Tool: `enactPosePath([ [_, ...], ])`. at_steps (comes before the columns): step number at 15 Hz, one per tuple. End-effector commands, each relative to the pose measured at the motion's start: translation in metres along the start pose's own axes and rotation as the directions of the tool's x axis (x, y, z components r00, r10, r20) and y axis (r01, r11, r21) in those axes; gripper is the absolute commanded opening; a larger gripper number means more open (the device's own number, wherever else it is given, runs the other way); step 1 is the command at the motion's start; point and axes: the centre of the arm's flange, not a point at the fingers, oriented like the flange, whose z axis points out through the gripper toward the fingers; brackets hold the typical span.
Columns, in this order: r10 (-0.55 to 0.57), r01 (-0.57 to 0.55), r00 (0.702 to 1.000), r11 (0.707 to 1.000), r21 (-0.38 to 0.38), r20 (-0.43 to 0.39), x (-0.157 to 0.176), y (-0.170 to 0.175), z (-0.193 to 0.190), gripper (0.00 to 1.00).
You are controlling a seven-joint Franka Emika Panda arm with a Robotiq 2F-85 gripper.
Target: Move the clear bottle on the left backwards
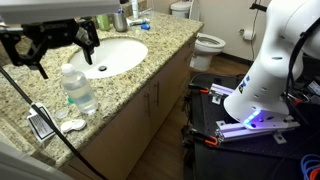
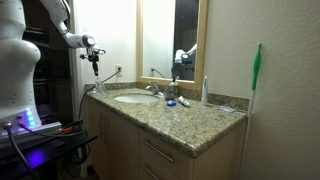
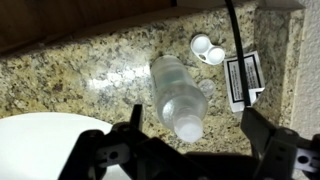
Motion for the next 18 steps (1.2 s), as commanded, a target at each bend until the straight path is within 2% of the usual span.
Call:
enactPosePath([
  [1,0.003,-0.003,1.0,1.0,-0.014,0.002,0.011,-0.002,0.027,1.0],
  [2,0.003,-0.003,1.0,1.0,-0.009,0.006,0.003,0.002,0.011,1.0],
  [9,0.013,-0.013,1.0,0.999,-0.037,0.011,0.017,0.008,0.043,1.0],
  [11,0.013,-0.013,1.0,0.999,-0.037,0.013,0.012,0.01,0.034,1.0],
  [14,0.014,-0.013,1.0,0.999,-0.045,0.014,0.015,0.013,0.041,1.0],
  [15,0.013,-0.012,1.0,0.999,-0.039,0.021,0.015,0.012,0.041,0.75],
  [16,0.018,-0.018,1.0,0.999,-0.036,0.021,0.015,0.012,0.04,0.74],
  [18,0.017,-0.016,0.999,1.0,-0.027,0.029,0.015,0.011,0.039,0.6],
])
